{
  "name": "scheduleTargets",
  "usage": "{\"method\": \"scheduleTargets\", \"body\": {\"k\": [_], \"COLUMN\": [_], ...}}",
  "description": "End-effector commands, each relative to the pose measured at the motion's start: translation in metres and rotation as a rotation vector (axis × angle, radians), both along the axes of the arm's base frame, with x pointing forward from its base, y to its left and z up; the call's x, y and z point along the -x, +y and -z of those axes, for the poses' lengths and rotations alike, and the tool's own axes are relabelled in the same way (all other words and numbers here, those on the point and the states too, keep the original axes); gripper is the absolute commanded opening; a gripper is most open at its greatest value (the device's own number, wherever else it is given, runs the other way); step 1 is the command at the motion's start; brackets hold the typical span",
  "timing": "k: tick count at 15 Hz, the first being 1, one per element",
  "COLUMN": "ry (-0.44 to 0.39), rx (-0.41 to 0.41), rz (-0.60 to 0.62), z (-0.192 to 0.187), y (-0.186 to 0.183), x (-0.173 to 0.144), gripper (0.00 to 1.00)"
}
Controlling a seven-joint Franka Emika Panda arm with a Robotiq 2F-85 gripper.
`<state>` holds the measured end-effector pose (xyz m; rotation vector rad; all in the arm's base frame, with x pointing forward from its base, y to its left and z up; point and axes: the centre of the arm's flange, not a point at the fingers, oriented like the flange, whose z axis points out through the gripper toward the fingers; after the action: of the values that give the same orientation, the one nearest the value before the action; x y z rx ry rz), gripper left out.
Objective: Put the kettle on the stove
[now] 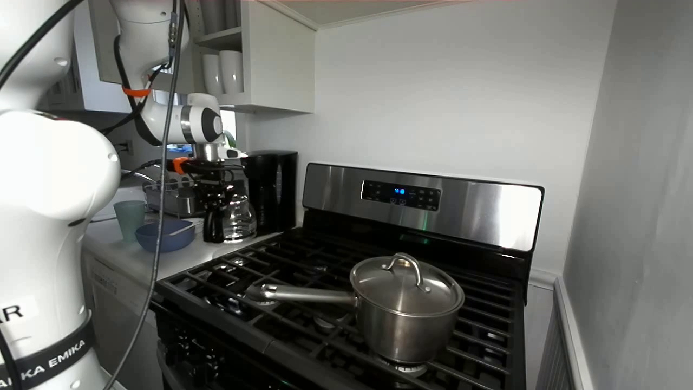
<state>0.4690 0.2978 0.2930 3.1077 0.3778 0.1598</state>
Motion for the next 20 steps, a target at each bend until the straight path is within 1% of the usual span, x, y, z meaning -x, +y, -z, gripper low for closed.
{"method": "scheduleTargets", "body": {"k": [1,4,7,9,11,13,16,18,19,20], "ry": [-0.063,-0.046,0.038,0.059,0.056,0.023,-0.029,-0.043,-0.052,-0.008], "rx": [-0.011,0.012,0.038,0.049,0.040,0.012,0.005,-0.006,-0.014,0.022], "rz": [0.059,0.159,0.274,0.334,0.386,0.435,0.513,0.560,0.569,0.536], "z": [-0.047,-0.076,-0.101,-0.115,-0.126,-0.135,-0.141,-0.144,-0.145,-0.136], "y": [-0.003,-0.019,-0.042,-0.061,-0.083,-0.107,-0.145,-0.168,-0.177,-0.160], "x": [0.012,0.018,0.031,0.039,0.045,0.048,0.049,0.050,0.049,0.036], "gripper": [0.08,0.08,0.08,0.08,0.08,0.08,0.08,0.08,0.08,0.08]}}
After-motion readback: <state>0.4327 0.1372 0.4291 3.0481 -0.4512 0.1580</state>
